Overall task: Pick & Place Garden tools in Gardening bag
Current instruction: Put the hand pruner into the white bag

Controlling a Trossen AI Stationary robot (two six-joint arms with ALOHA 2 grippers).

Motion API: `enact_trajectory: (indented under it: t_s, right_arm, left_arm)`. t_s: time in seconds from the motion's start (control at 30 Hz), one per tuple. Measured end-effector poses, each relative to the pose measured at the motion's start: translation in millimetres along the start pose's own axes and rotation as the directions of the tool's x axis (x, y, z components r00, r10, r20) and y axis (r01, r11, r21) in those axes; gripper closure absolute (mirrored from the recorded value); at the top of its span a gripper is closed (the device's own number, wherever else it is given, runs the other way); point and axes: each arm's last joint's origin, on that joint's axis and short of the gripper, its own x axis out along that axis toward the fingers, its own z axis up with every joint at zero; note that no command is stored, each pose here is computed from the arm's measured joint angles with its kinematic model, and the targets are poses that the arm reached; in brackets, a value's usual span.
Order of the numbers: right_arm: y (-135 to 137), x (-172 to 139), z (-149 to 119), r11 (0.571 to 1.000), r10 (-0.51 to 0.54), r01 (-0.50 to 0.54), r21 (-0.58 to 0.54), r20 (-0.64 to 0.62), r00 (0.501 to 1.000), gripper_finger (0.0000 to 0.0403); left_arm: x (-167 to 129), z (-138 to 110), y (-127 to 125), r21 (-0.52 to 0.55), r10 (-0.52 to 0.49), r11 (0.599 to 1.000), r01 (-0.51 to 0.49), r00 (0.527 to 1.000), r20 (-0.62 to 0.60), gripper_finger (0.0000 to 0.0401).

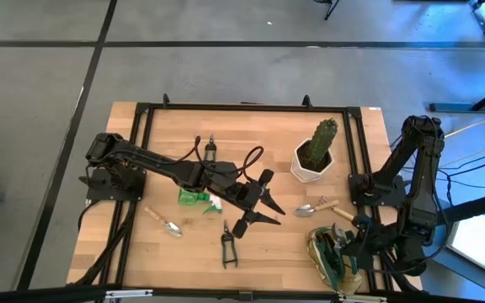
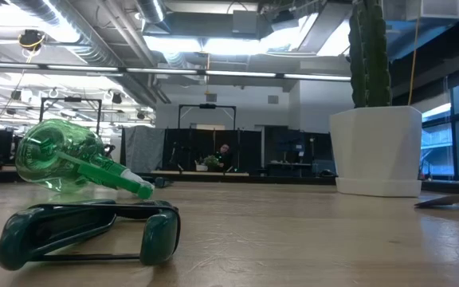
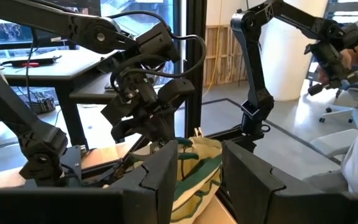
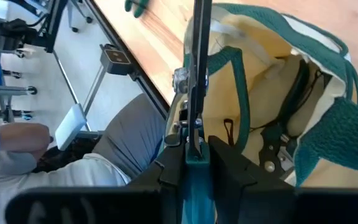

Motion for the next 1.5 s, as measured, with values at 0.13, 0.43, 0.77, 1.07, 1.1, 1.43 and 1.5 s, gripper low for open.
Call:
enact_trajectory:
  t_s: [0.13, 0.43, 0.77, 1.07, 1.1, 1.43, 1.5]
  right_arm:
    - [1.2, 2.2, 2.1, 1.000, -0.018, 0.018, 0.023, -0.019, 1.000, 0.0351]
    - [3.4, 13.8, 10.0, 0.984, -0.142, 0.155, 0.084, -0.149, 0.979, 0.0351]
    - [7.7, 18.6, 11.9, 0.984, -0.146, 0.163, 0.065, -0.211, 0.967, 0.0351]
    - [10.3, 23.0, 11.0, 0.982, -0.171, 0.186, 0.022, -0.308, 0.936, 0.0351]
    - [9.7, 24.2, 10.7, 0.979, -0.188, 0.205, 0.017, -0.323, 0.927, 0.0351]
    - [7.3, 37.1, 10.7, 0.959, -0.271, 0.284, -0.017, -0.354, 0.895, 0.0351]
    - [7.4, 39.6, 11.4, 0.958, -0.277, 0.287, -0.023, -0.349, 0.895, 0.0351]
  left_arm:
    - [0.0, -0.5, 0.0, -0.001, 0.000, 1.000, 0.000, 1.000, -0.005, 0.0280]
    - [0.1, -0.8, -0.8, -0.002, -0.002, 1.000, 0.002, 1.000, -0.008, 0.0280]
    - [0.3, -2.7, -1.9, -0.006, -0.005, 1.000, 0.005, 1.000, -0.028, 0.0280]
    - [0.3, -3.3, -1.9, -0.007, -0.005, 1.000, 0.005, 0.999, -0.034, 0.0280]
    - [0.3, -3.3, -1.9, -0.007, -0.005, 1.000, 0.005, 0.999, -0.034, 0.0280]
    - [0.2, -4.5, -1.9, -0.009, -0.005, 1.000, 0.005, 0.999, -0.047, 0.0280]
    - [0.2, -4.7, -1.9, -0.010, -0.005, 1.000, 0.005, 0.999, -0.049, 0.0280]
